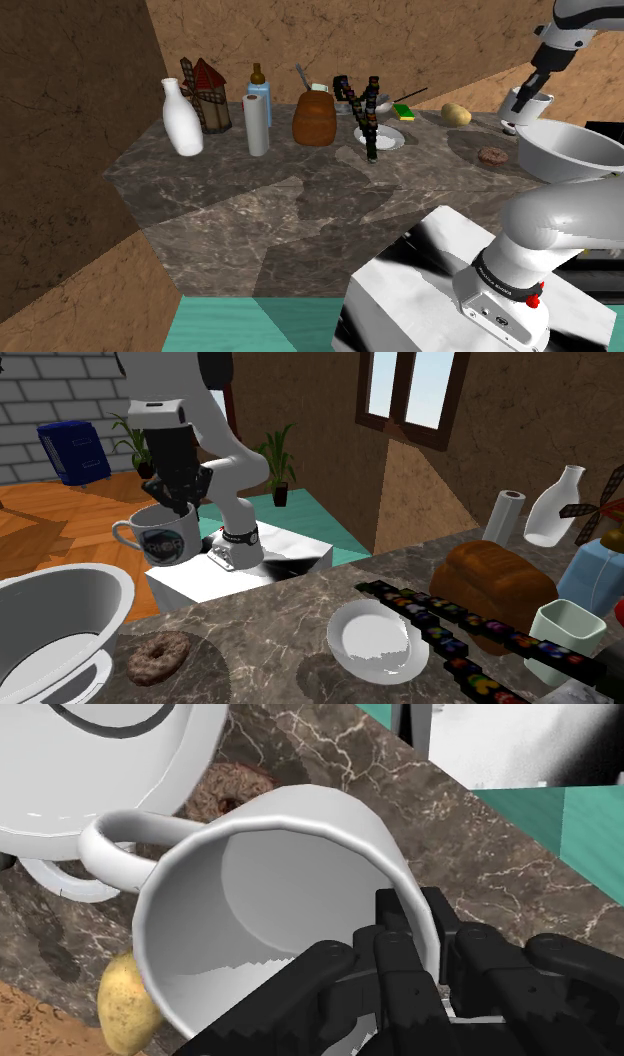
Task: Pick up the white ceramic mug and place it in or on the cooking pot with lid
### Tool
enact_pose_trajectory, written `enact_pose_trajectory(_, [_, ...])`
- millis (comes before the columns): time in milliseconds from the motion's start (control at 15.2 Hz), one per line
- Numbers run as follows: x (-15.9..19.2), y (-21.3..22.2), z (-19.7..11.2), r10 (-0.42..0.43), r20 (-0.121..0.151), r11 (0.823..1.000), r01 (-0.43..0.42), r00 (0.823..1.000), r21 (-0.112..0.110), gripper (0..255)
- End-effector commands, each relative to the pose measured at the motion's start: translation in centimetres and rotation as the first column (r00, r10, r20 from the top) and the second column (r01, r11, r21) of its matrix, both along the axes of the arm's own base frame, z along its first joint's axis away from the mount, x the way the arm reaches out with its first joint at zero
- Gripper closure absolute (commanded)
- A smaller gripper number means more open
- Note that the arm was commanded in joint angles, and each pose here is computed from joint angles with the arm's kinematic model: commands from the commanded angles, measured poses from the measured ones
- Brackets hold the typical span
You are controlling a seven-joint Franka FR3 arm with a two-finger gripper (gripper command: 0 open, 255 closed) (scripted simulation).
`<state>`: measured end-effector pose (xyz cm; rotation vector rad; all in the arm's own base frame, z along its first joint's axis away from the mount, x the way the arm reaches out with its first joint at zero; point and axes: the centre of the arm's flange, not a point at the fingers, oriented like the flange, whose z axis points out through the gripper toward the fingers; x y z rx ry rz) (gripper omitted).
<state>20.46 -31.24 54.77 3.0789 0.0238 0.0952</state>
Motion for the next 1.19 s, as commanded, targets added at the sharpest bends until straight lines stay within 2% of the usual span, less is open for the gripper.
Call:
enact_pose_trajectory(0, [-1.6, -2.4, 0.3, 0.001, -0.001, 1.000, -0.001, 1.000, -0.001, 255])
enact_pose_trajectory(1122, [-14.4, -20.9, 1.1, 0.001, -0.001, 1.000, -0.001, 1.000, -0.001, 255])
